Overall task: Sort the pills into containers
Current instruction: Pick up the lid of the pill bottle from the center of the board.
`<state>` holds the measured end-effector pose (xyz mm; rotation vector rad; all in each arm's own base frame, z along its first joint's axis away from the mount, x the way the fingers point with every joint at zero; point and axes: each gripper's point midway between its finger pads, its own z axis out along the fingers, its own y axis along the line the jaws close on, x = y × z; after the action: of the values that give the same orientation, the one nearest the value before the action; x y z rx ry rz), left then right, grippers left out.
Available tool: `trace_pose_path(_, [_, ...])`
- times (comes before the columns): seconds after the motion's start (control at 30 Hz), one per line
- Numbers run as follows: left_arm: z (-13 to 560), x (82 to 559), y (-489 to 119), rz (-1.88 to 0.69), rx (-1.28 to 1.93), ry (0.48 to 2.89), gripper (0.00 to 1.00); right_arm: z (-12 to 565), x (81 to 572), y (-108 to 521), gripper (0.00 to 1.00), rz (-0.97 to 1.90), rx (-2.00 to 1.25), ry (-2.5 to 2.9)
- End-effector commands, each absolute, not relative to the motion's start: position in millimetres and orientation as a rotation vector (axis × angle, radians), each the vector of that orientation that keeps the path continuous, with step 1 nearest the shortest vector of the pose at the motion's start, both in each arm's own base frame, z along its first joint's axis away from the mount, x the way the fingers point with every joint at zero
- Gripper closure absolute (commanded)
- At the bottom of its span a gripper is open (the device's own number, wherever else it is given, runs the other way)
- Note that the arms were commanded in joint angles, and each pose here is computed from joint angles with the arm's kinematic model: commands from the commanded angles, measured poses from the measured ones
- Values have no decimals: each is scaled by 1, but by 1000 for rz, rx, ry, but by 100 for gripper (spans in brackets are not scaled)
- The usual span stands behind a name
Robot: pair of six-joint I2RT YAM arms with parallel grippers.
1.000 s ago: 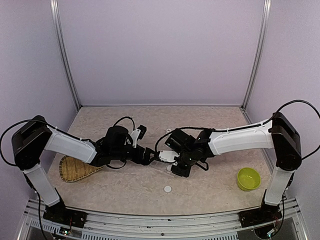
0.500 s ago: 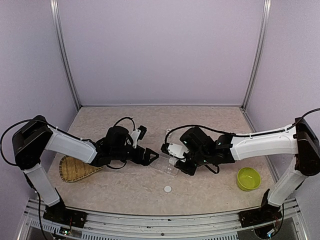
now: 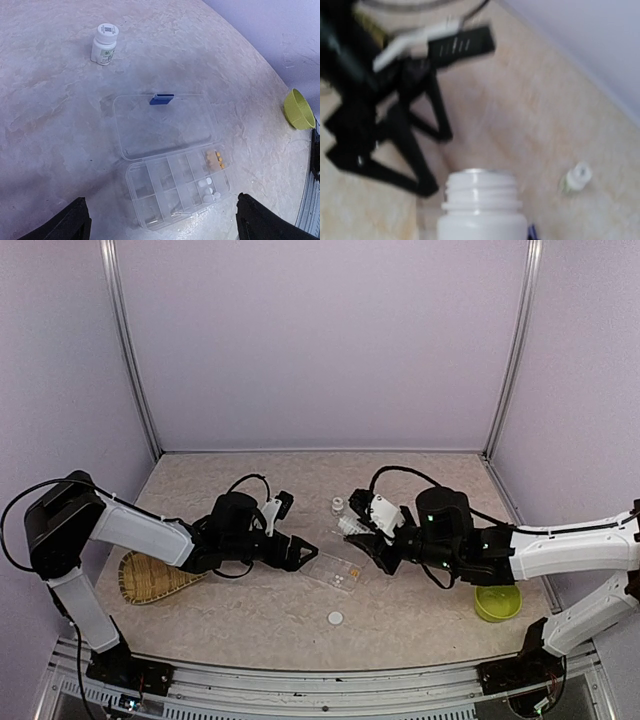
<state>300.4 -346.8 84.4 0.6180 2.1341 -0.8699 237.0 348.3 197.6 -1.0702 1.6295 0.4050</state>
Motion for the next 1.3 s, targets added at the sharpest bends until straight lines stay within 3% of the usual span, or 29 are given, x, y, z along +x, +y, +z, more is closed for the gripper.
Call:
trace_pose_path(0.0, [96, 304, -350, -891, 613, 2094, 1, 235, 227, 344, 83, 483, -982, 1494])
trace_pose_path(0.43, [94, 305, -350, -890, 611, 2099, 1, 357, 182, 264, 82, 596, -637, 1014])
trace_pose_path(0.7, [102, 299, -354, -911, 662, 2068, 1, 349, 181, 280, 81, 630, -709, 1050])
trace_pose_path(0.83, [107, 290, -361, -924, 721, 2036, 1, 358, 152, 268, 81, 741, -715, 914])
trace_pose_path(1.27, [103, 233, -413, -865, 1026, 2110, 1, 349, 118, 254, 81, 856, -786, 857])
